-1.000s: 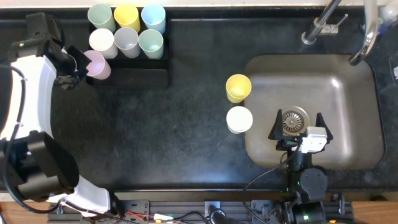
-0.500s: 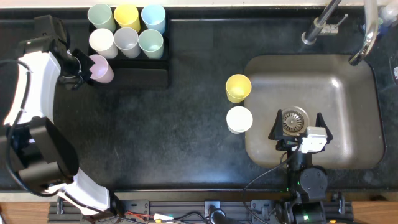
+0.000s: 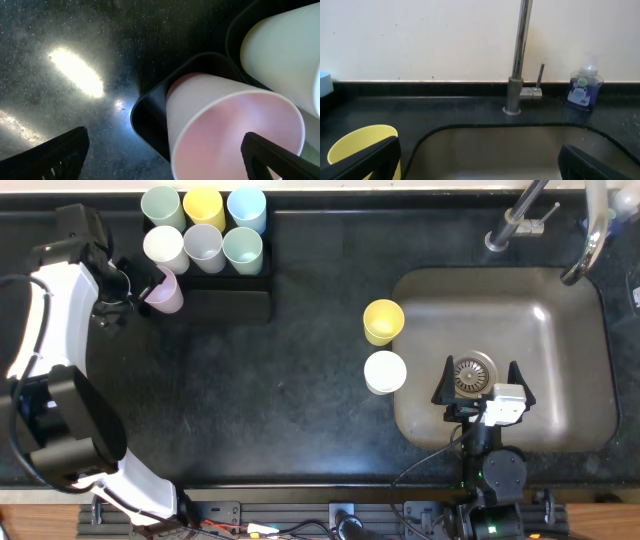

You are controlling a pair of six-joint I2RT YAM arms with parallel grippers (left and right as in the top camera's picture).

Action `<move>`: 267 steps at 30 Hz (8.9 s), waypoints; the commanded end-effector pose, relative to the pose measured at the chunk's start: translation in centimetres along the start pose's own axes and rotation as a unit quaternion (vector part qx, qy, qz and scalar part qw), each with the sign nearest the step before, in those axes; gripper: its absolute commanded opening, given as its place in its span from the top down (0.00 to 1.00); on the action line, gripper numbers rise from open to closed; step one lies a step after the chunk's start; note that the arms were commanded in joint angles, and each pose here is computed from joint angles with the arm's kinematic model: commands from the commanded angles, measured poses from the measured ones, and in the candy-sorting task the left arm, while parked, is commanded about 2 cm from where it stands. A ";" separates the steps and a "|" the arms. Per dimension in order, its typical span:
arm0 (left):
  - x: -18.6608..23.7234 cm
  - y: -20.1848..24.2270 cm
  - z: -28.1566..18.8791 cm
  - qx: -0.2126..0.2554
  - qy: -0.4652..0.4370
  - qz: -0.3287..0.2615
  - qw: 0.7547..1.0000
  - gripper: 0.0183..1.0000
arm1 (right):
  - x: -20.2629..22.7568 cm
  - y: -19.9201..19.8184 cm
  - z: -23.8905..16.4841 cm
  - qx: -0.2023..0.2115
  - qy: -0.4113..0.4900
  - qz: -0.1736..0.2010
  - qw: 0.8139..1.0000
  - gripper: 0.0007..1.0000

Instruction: Store Cups

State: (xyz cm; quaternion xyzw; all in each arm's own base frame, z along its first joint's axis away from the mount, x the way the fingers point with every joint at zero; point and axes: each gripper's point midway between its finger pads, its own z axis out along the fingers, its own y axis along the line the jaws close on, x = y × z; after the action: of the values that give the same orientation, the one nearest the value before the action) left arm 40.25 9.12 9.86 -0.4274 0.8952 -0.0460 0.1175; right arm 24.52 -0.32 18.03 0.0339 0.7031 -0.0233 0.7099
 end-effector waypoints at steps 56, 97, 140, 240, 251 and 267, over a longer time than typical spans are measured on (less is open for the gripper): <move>34.6 -22.6 -0.8 0.161 0.056 0.361 0.917 0.21 | 0.3 -0.1 0.0 0.003 -0.001 -0.001 1.000 0.00; 6.8 -4.8 -5.5 -0.020 0.011 -0.005 1.000 0.98 | 0.3 -0.1 0.0 0.003 -0.001 -0.001 1.000 0.00; 6.9 -6.4 0.5 -0.067 -0.008 0.016 0.998 0.98 | 0.3 -0.1 0.0 0.003 -0.001 -0.001 1.000 0.00; 17.1 3.9 -9.7 0.264 -0.518 0.396 0.710 0.00 | 0.3 -0.1 0.0 0.003 -0.001 -0.001 1.000 0.00; 17.1 3.9 -9.7 0.264 -0.518 0.396 0.710 0.00 | 0.3 -0.1 0.0 0.003 -0.001 -0.001 1.000 0.00; 17.1 3.9 -9.7 0.264 -0.518 0.396 0.710 0.00 | 0.3 -0.1 0.0 0.003 0.000 -0.001 1.000 0.00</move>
State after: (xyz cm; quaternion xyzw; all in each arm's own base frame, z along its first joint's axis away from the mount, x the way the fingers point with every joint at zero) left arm 24.54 -1.73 15.60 0.0470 0.7351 -0.0022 0.6763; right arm 24.52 -0.32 18.04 0.0342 0.7030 -0.0233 0.7100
